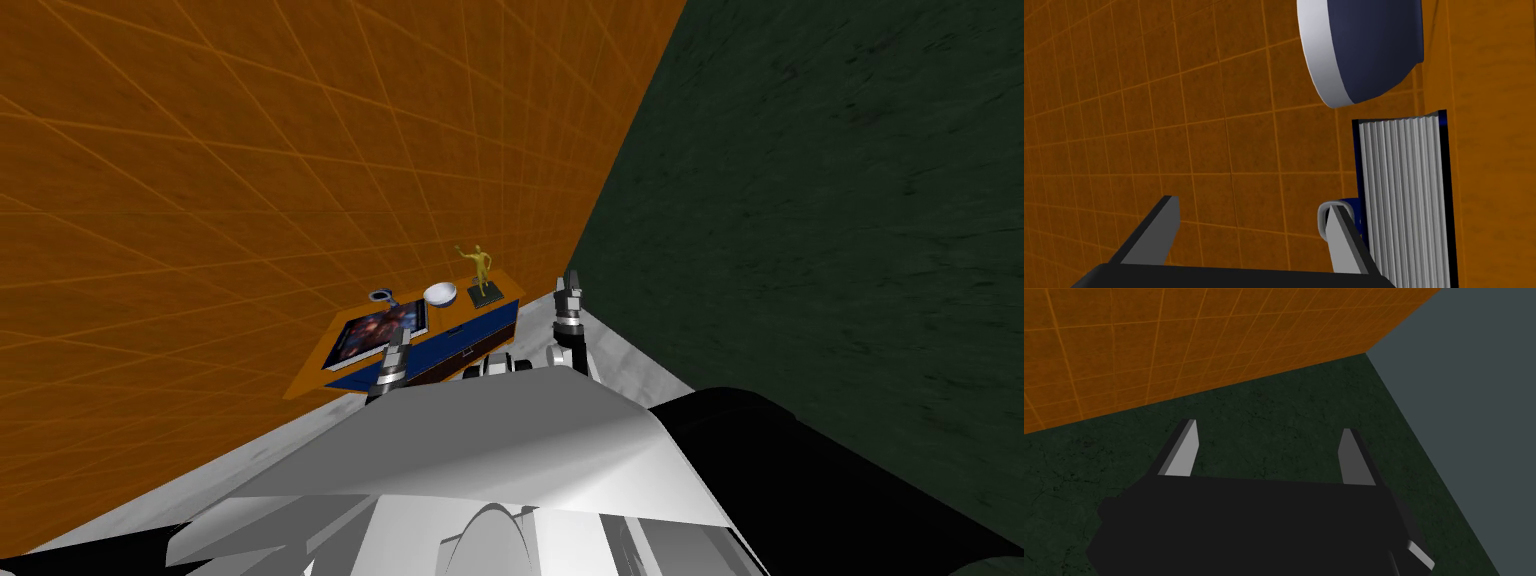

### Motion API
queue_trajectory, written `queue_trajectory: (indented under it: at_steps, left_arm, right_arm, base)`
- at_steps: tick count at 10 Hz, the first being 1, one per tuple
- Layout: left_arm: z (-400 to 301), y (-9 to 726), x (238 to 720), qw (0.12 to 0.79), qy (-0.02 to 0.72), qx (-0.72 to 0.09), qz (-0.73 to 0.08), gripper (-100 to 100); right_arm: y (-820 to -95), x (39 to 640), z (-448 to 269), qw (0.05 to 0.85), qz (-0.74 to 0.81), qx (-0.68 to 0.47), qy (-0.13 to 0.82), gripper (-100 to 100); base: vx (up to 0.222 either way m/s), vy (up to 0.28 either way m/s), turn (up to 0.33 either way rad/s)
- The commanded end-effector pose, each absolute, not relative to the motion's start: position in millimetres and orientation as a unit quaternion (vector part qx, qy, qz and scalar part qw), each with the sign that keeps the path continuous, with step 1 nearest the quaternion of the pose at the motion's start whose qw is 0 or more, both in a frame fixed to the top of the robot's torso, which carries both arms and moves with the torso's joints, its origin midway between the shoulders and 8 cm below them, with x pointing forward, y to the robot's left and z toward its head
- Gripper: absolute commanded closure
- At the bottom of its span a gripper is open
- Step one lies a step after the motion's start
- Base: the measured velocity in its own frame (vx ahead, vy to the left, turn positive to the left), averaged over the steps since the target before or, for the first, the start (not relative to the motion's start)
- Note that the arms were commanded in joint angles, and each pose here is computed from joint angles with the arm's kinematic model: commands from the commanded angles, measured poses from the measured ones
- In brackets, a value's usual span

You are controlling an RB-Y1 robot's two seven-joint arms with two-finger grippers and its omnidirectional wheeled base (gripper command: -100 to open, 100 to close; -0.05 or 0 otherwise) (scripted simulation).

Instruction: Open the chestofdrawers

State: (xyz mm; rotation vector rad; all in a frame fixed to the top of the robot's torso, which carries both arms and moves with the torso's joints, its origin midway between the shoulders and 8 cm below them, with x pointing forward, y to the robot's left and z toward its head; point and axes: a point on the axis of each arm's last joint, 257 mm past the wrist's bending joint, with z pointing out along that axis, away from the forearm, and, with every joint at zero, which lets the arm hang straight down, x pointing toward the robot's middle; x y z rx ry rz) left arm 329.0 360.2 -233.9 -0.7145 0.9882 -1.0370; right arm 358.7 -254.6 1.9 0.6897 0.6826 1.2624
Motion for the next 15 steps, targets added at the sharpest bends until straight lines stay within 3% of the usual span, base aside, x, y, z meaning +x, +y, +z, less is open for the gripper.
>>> queue_trajectory:
  at_steps: [1,15]
  left_arm:
    - [-259,358,324,0.682,0.455,-0.34,-0.461,-100]
    - [-317,374,293,0.671,0.463,-0.378,-0.439,-100]
  right_arm:
    - [-255,359,2,0.699,0.567,0.31,0.306,0]
    - [-255,359,2,0.7,0.567,0.31,0.306,0]
  base:
    - [0.057,-0.074,0.045]
    - [0.044,-0.053,0.058]
